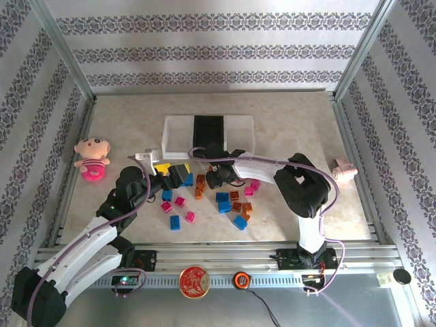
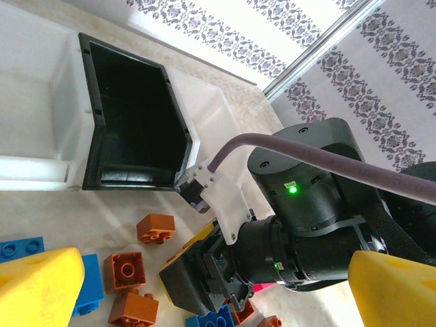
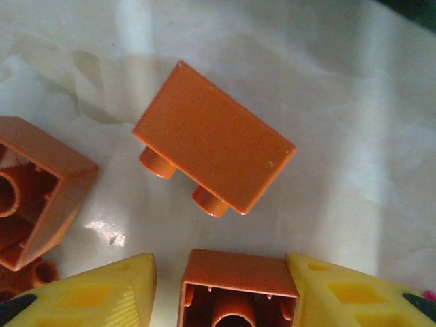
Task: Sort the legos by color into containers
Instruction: Pick up the lego from the center of the table, then place the lego in the container.
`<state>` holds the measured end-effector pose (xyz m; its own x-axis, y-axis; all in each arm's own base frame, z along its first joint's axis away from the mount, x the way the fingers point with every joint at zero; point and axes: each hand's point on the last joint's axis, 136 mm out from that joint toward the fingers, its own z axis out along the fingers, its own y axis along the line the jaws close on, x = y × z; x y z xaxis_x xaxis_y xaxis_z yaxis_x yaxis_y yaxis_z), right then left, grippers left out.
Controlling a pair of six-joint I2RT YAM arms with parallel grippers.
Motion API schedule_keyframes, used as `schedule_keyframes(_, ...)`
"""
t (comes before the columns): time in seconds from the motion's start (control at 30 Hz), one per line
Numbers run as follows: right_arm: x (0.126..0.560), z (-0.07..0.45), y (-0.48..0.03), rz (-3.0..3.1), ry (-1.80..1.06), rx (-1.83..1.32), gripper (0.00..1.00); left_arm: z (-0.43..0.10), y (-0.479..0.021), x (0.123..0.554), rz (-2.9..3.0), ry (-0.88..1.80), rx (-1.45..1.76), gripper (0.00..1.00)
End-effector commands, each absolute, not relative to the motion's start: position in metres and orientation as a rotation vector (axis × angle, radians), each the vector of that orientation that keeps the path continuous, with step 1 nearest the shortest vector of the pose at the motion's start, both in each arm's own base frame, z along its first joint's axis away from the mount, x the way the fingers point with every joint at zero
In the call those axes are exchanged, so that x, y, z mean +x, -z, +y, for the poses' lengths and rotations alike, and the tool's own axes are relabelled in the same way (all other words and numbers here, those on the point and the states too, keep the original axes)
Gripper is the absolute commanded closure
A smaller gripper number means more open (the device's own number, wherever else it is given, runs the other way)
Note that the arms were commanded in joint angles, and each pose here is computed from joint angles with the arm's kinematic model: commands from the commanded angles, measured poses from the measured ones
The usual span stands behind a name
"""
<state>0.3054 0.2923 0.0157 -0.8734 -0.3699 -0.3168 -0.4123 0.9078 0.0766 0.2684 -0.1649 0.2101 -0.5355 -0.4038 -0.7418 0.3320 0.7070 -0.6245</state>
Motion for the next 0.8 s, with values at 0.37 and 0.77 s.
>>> schedule_keyframes(0.37,0.323,0.264,-0.103,2.553,-0.352,-0.430,0.75,-0.156,-0.222,0.273,1.870,0.908,-0.095,0.00)
schedule_keyframes(0.77,0.435,0.232,-0.129,2.500,-0.344,-0.175,0.75,-0.142,-0.200,0.267,1.978,0.810,-0.143,0.00)
